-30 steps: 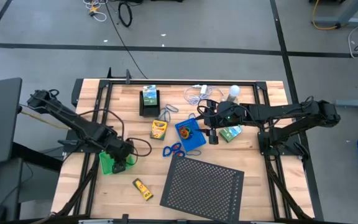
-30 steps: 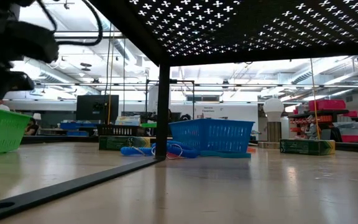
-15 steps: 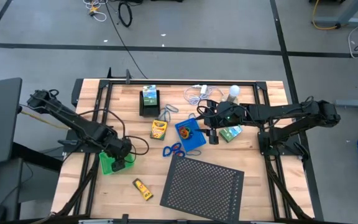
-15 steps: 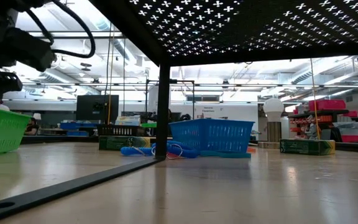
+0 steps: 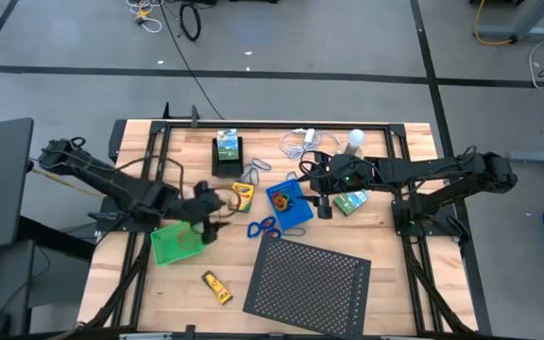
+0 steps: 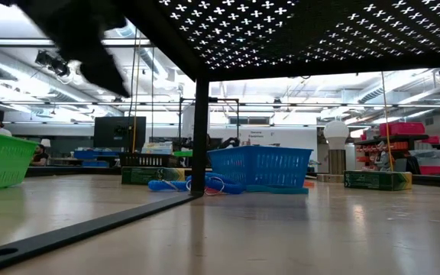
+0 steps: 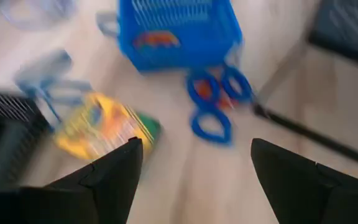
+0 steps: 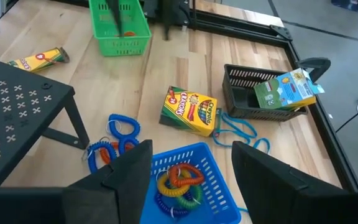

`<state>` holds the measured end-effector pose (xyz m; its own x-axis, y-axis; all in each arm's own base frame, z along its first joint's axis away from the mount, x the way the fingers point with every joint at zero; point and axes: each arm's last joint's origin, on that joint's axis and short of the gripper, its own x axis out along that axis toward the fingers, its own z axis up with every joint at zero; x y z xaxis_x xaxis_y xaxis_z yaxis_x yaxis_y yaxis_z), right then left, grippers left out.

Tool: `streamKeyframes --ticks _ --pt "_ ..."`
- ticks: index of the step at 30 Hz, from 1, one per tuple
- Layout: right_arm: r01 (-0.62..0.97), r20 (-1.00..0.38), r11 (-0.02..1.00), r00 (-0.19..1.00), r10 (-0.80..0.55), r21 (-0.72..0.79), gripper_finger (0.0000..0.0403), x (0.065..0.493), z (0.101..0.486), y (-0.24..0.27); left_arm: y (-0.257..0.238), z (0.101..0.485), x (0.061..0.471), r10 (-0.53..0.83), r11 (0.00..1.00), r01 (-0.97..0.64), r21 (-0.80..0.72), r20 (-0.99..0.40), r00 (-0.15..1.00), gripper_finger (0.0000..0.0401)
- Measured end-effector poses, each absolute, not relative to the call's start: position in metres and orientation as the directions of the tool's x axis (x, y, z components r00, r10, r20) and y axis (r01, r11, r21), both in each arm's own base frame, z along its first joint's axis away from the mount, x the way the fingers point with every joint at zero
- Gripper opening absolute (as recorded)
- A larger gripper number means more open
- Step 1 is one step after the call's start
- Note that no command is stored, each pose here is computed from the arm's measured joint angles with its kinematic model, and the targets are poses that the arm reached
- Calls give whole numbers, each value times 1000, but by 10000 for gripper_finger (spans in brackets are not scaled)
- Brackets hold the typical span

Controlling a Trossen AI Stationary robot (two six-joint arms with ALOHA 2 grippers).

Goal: Pick & Place Office Desk Supplies
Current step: Put the top blue rubber band into the green bin

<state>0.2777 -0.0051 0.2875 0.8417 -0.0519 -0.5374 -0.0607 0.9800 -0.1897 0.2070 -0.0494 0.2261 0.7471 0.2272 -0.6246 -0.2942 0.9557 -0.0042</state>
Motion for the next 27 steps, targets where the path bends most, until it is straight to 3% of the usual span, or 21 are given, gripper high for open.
streamKeyframes --ticks 4,10,22,27 --pt "-66 -537 976 841 -58 -208 228 278 287 -7 -17 223 220 276 951 -308 41 -565 777 308" --pt "-58 -538 969 839 -83 -240 228 277 287 -16 40 208 242 246 964 -263 46 -541 804 307" --pt "-40 -578 961 805 -132 -275 228 273 283 -34 110 182 292 225 974 -111 197 -776 589 307" --pt "-38 -594 958 792 -145 -284 228 271 282 -38 130 184 312 270 960 -77 271 -804 530 307"
